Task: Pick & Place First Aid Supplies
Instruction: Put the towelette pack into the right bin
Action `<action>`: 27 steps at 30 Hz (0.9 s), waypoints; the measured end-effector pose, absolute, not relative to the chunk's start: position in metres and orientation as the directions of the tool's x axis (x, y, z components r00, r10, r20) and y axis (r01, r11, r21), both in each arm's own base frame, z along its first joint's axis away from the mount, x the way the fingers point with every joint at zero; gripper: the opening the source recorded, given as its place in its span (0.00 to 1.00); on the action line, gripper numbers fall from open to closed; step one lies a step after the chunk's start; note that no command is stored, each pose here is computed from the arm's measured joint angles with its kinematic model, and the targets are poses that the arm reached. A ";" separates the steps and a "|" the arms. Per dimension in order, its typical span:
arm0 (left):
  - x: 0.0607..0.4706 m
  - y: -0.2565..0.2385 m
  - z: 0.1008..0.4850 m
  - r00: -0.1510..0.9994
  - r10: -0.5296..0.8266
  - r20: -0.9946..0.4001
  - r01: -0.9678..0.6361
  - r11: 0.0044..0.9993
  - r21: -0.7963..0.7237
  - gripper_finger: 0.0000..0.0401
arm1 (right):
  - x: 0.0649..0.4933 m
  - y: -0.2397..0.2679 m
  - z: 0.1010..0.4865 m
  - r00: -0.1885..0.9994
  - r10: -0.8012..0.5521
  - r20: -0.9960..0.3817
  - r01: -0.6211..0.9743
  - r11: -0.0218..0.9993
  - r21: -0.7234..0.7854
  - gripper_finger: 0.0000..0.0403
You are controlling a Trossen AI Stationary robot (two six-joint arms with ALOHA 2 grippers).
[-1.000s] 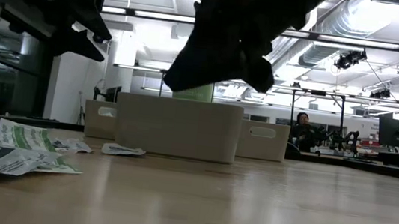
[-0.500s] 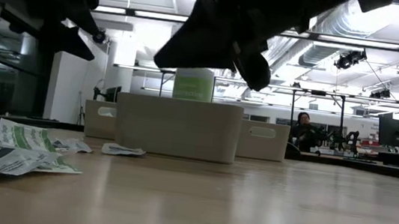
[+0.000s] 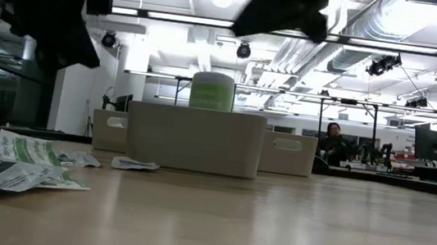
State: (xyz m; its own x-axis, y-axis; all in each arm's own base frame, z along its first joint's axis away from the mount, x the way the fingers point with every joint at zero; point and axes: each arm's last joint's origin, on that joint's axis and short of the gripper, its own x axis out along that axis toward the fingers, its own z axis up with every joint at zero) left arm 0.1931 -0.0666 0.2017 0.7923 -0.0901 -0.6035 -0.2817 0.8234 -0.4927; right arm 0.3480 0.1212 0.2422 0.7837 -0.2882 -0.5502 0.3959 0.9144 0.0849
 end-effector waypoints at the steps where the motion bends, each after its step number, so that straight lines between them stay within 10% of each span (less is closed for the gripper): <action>1: 0.196 -0.068 0.199 0.790 -0.090 -0.607 -0.290 0.817 -0.499 0.02 | 0.341 0.118 0.248 0.767 -0.303 -0.566 0.407 0.911 0.064 0.01; 13: 0.223 -0.076 0.166 0.764 -0.019 -0.645 -0.497 0.620 -0.607 0.05 | 0.250 0.082 0.301 0.563 -0.402 -0.723 0.593 0.805 0.015 0.01; 27: 0.237 -0.078 0.145 0.771 0.090 -0.630 -0.579 0.510 -0.636 0.53 | 0.217 0.070 0.329 0.606 -0.392 -0.692 0.535 0.845 -0.010 0.01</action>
